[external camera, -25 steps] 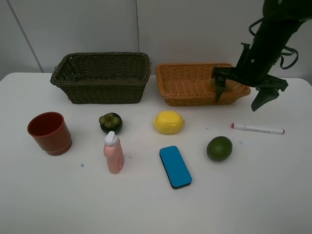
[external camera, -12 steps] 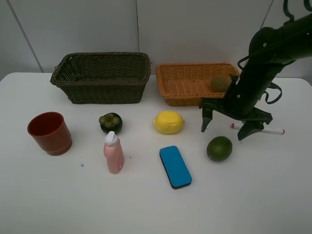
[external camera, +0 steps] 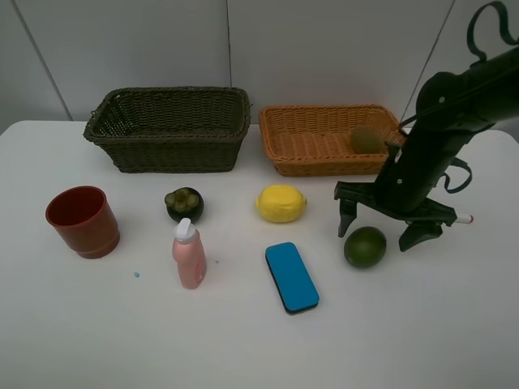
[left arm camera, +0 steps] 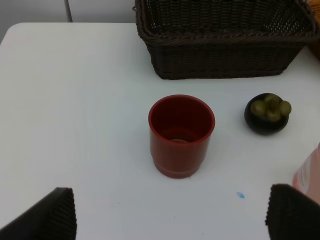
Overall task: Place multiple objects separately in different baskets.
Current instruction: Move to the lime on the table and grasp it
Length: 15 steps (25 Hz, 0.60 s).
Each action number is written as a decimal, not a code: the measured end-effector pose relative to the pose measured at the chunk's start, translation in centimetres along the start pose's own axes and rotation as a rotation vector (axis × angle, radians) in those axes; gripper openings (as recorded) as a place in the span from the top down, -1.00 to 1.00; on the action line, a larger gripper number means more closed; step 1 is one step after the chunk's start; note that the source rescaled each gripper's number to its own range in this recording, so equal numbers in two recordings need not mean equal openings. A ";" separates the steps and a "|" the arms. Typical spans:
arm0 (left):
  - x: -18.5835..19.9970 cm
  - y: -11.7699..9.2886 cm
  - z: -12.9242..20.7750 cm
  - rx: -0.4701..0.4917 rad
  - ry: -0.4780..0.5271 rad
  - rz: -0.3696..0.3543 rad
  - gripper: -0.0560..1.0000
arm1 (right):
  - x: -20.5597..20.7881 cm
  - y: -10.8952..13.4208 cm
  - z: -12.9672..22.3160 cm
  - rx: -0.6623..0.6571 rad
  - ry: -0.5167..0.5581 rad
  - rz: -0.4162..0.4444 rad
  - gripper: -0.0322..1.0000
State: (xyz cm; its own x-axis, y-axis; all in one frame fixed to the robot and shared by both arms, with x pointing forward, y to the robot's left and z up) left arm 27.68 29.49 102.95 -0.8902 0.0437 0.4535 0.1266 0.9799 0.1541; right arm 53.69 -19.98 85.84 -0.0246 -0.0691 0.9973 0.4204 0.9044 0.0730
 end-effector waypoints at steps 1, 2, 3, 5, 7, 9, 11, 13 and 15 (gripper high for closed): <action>0.0 0.0 0.0 0.000 0.000 0.000 -0.96 | 0.0 0.0 0.0 0.001 -0.001 0.000 -1.00; 0.0 0.0 0.0 0.000 0.000 0.000 -0.96 | -0.1 0.1 0.1 0.004 -0.001 -0.001 -1.00; 0.0 0.0 0.0 0.000 0.000 0.000 -0.96 | -0.1 0.2 0.2 0.011 -0.004 -0.002 -1.00; 0.0 0.0 0.0 0.000 0.000 0.000 -0.96 | -0.2 0.6 0.5 0.028 -0.012 -0.008 -1.00; 0.0 0.0 0.0 0.000 0.000 0.000 -0.96 | -0.2 1.0 0.6 0.041 -0.022 -0.017 -1.00; 0.0 0.0 0.0 0.000 0.000 0.000 -0.96 | -0.2 1.3 0.6 0.043 -0.029 -0.026 -0.99; 0.0 0.0 0.0 0.000 0.000 0.000 -0.96 | -0.2 1.4 0.6 0.041 -0.031 -0.030 -0.99; 0.0 0.0 0.0 0.000 0.000 0.000 -0.96 | -0.3 1.3 0.6 0.041 -0.029 -0.028 -0.99; 0.0 0.0 0.0 0.000 0.000 0.000 -0.96 | -0.6 1.3 0.6 0.040 -0.021 -0.021 -0.99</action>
State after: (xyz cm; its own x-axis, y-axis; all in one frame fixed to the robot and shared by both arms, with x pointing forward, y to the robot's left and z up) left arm 27.68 29.49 102.95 -0.8902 0.0437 0.4535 0.1266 0.9799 0.1541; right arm 53.68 -18.52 85.30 -0.0521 -0.0794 0.9955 0.3828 0.9191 0.0933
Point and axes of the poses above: a point on each arm's last joint axis where the gripper is mounted, x pointing back along that axis away from the gripper, y along the wrist's bending axis when the last joint is at zero, z = x × y, the point moved 5 cm from there along -x, pointing out along that axis toward the gripper, and after that the axes turned 15 degrees about -x, right-handed, at the moved point
